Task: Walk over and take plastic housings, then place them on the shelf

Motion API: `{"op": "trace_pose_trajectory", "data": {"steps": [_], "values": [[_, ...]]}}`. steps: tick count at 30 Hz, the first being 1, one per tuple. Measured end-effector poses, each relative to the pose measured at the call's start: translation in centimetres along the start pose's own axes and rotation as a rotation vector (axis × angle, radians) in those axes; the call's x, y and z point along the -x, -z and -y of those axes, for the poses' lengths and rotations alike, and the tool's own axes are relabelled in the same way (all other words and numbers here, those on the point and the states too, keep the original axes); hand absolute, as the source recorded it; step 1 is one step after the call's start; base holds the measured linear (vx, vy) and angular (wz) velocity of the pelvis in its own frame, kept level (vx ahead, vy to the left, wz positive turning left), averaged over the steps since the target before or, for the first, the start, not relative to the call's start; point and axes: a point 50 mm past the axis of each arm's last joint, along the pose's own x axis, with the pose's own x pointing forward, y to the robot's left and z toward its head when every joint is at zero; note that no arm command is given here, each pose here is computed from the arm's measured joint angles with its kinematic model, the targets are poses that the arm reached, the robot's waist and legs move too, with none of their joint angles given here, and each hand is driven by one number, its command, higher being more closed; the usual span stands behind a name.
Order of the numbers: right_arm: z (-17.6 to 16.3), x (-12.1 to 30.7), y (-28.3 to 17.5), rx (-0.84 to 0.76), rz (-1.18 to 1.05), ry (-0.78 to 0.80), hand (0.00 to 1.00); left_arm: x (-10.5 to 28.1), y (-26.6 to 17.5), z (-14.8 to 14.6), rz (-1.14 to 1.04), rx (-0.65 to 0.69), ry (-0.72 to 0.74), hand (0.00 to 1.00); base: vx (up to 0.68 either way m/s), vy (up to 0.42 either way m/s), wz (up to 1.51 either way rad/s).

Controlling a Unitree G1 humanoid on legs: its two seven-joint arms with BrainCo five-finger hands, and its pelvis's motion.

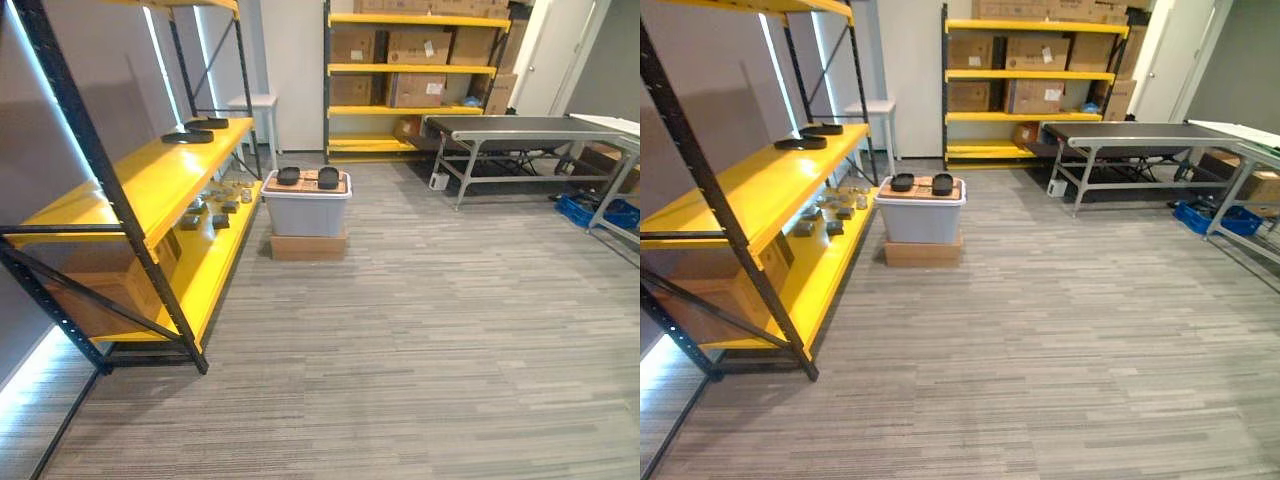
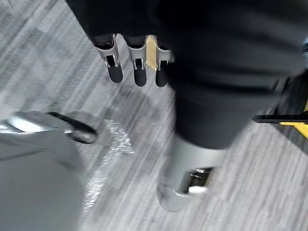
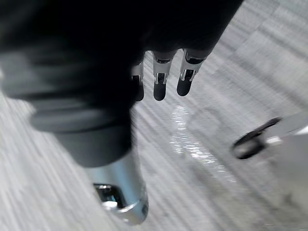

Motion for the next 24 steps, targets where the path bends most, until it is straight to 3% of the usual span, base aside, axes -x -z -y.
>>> {"op": "trace_pose_trajectory", "data": {"steps": [3,8,19,24], "values": [[1.6,-0.6,-4.8,-0.038,0.124,0.016,0.0,-0.3,-2.0,0.1,0.065,0.005,0.023,0.0,0.1,0.013,-0.02],[1.8,-0.7,-6.9,-0.053,0.174,-0.002,0.0,-0.3,-3.2,-0.8,0.107,-0.006,0.019,0.0,0.05,-0.03,0.15],[0.2,-0.9,-6.7,-0.043,0.15,-0.045,0.0,-0.1,-2.2,-0.8,0.089,-0.013,-0.006,0.0,-0.04,-0.003,0.04],[0.2,-0.9,-5.8,-0.045,0.125,-0.044,0.0,-0.2,-2.8,0.9,0.123,-0.058,0.026,0.0,-0.1,-0.025,0.34]]}}
